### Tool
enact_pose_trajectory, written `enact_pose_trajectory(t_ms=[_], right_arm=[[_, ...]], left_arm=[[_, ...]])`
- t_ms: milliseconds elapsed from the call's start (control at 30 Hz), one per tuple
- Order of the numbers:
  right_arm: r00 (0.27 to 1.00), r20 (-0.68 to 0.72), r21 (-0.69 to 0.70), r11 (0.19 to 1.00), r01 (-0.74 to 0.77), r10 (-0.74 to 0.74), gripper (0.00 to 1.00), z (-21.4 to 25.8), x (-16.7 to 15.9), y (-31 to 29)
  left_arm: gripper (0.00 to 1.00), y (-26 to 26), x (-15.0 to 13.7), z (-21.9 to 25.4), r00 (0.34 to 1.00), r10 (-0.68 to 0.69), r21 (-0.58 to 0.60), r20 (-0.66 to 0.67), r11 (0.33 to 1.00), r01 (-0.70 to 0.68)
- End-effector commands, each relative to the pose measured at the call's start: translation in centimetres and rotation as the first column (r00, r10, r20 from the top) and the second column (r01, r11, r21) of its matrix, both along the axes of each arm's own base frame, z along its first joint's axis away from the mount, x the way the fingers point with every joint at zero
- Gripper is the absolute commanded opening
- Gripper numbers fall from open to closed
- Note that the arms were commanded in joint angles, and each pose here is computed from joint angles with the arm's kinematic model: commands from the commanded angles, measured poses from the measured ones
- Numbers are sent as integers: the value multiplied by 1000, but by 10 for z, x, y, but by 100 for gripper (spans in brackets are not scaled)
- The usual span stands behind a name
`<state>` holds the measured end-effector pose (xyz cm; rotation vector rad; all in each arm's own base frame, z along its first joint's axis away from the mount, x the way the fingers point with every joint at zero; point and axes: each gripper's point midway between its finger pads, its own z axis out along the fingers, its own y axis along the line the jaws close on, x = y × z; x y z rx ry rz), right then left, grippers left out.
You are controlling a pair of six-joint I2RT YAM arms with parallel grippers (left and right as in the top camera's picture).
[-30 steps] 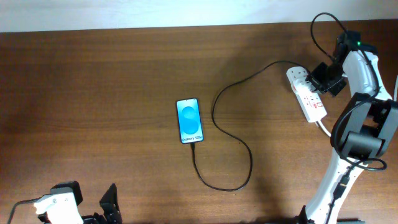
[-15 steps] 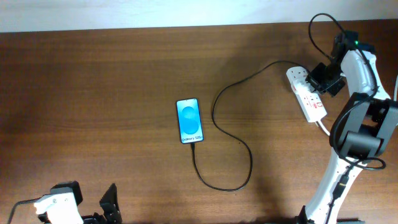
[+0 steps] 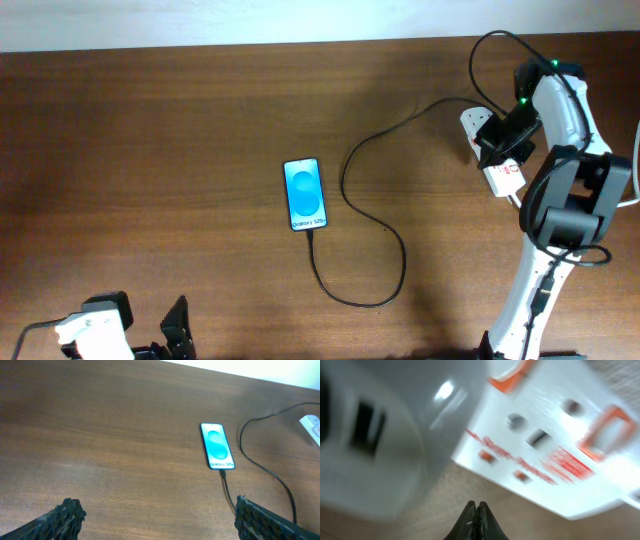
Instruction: Plug charger to phone and switch on socket
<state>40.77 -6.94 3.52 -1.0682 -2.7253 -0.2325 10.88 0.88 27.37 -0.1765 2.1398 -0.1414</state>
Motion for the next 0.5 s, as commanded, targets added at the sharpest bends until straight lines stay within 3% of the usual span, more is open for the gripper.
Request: enact_pose_trajectory(t_ms=[0,100,167,300,467], right_arm=[[981,191,-113,993,-16,37,4,93,3,-12],[930,362,-162,987,-8,67,4,183,-23,-5],[906,413,-183,983,-22,97,4,216,-44,1],[869,471,-215,975,-51,149,4,259,-86,11],[840,517,-230,972,-48,164,4,291,-128,22]], left_arm=[[99,1,-1,0,1000,1,7,3,1000,-1],[99,2,-1,0,1000,5,7,3,1000,-5],[99,4,-1,0,1000,28,6,5,1000,-28],[99,21,-20,7,984,146,-31,99,989,-143],[99,37,-58,15,916,293,-103,273,956,-275]])
